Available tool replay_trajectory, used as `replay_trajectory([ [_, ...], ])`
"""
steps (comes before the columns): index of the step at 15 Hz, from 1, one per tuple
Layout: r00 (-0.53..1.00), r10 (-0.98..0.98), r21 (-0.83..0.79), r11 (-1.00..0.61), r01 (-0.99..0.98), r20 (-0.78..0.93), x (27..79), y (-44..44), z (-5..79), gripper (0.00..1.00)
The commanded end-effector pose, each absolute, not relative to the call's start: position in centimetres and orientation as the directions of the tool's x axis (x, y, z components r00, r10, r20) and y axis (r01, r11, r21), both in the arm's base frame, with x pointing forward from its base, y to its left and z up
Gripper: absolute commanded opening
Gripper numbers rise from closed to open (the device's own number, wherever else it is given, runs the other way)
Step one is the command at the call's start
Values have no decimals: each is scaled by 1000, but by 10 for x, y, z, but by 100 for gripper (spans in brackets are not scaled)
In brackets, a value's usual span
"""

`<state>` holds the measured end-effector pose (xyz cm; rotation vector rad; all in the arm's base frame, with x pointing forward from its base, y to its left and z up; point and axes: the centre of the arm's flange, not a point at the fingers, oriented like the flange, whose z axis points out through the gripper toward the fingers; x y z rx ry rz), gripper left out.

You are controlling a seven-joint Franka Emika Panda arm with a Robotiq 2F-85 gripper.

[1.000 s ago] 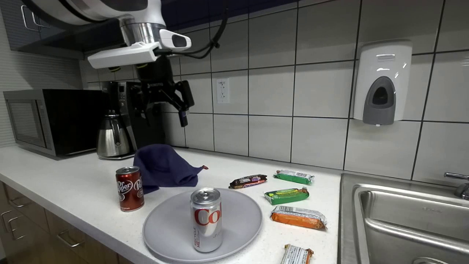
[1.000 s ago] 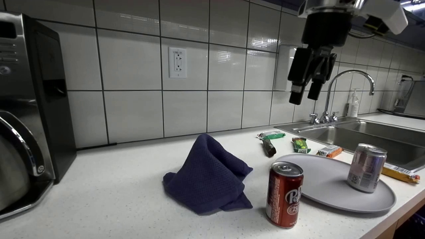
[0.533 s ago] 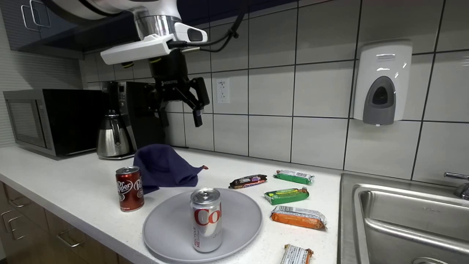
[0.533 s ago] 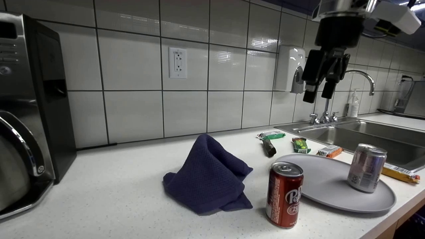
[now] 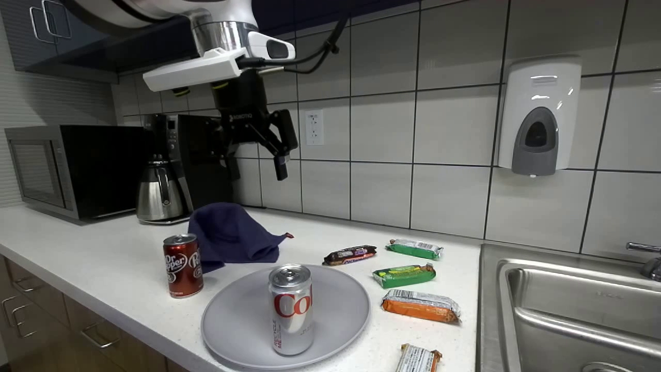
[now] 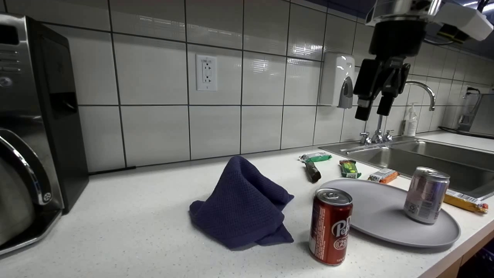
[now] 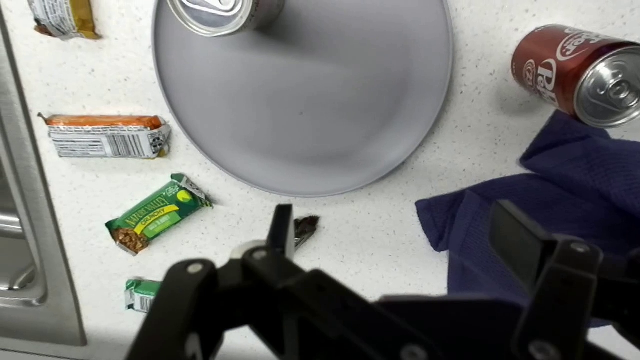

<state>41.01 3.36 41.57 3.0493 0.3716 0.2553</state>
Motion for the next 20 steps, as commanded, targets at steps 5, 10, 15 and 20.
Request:
replay_trajectory([
  [5,981,116,79,-991,104,157,388,4,422,100],
  [10,990,18,70,-998,8,143,380,-15,408,100],
  [15,994,-30,82,-996,-39,108,370,-27,387,100],
  [20,996,-57,105,-992,-65,71,360,-36,366,100],
])
